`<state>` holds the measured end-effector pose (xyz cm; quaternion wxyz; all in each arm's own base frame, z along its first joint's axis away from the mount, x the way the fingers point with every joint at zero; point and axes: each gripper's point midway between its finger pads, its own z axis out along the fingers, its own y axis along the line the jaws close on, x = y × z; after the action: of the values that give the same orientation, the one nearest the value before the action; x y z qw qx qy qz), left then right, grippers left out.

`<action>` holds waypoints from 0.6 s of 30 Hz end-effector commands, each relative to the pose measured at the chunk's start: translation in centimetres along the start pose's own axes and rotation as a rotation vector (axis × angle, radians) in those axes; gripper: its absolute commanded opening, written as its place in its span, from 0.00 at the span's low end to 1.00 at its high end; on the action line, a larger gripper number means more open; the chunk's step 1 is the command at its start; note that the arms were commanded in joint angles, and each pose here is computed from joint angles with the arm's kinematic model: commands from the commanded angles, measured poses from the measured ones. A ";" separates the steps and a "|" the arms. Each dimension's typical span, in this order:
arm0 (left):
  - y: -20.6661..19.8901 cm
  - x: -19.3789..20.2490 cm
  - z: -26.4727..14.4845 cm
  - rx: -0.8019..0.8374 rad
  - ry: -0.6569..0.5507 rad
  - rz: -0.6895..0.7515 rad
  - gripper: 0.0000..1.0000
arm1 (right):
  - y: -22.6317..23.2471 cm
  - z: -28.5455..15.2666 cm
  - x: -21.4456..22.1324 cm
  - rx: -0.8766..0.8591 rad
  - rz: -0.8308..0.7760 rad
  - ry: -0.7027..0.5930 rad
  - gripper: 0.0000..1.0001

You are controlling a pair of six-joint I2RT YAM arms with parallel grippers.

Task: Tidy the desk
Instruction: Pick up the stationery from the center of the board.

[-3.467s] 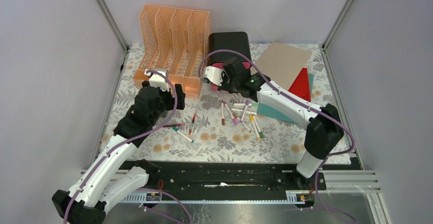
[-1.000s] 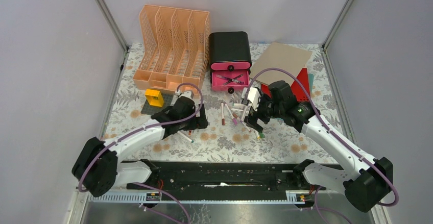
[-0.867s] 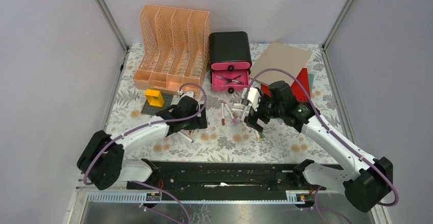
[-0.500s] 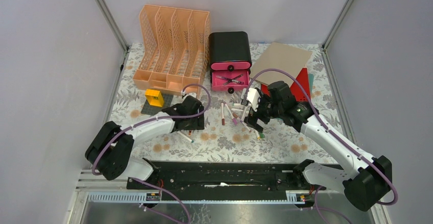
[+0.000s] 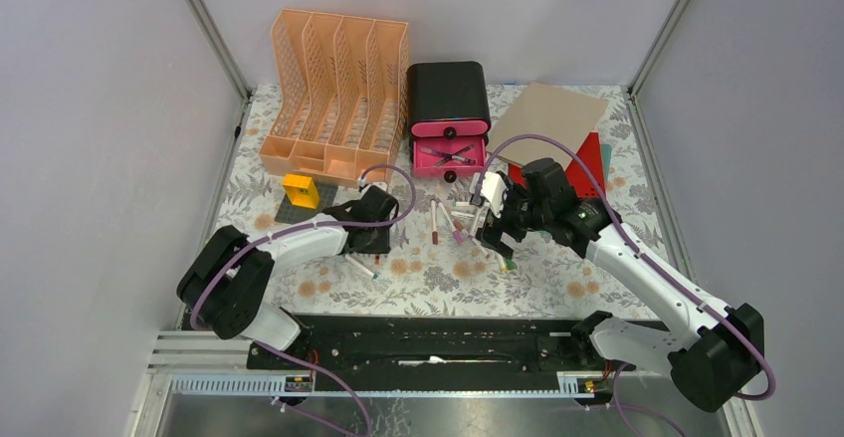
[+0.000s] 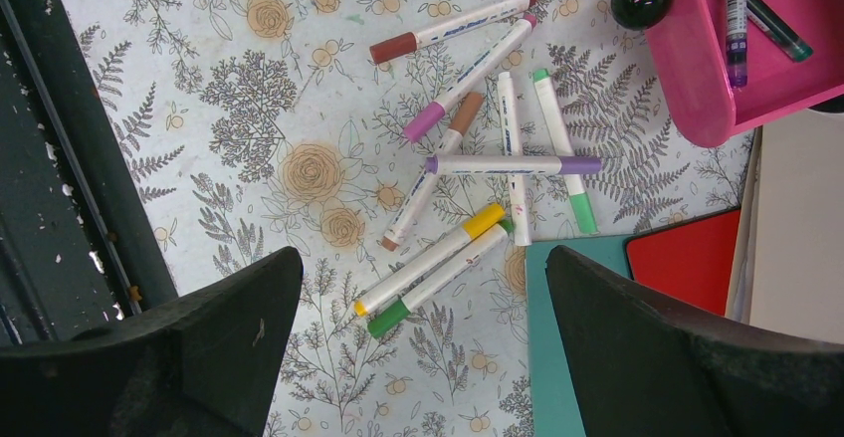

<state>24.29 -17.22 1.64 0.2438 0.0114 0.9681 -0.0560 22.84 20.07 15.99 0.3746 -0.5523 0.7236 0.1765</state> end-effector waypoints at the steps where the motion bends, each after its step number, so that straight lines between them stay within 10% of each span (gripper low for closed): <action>1: -0.6 -1.1 0.2 0.001 -0.022 0.008 0.32 | -0.5 0.1 -0.4 0.012 -0.016 -0.021 1.00; 18: -3.9 -3.0 -2.7 0.164 -0.121 0.025 0.00 | 0.2 0.1 -0.9 -0.027 -0.002 -0.040 1.00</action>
<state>24.26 -18.58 2.11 0.2462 0.0334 0.9663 -0.0669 22.76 20.12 15.98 0.3739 -0.5529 0.7229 0.1789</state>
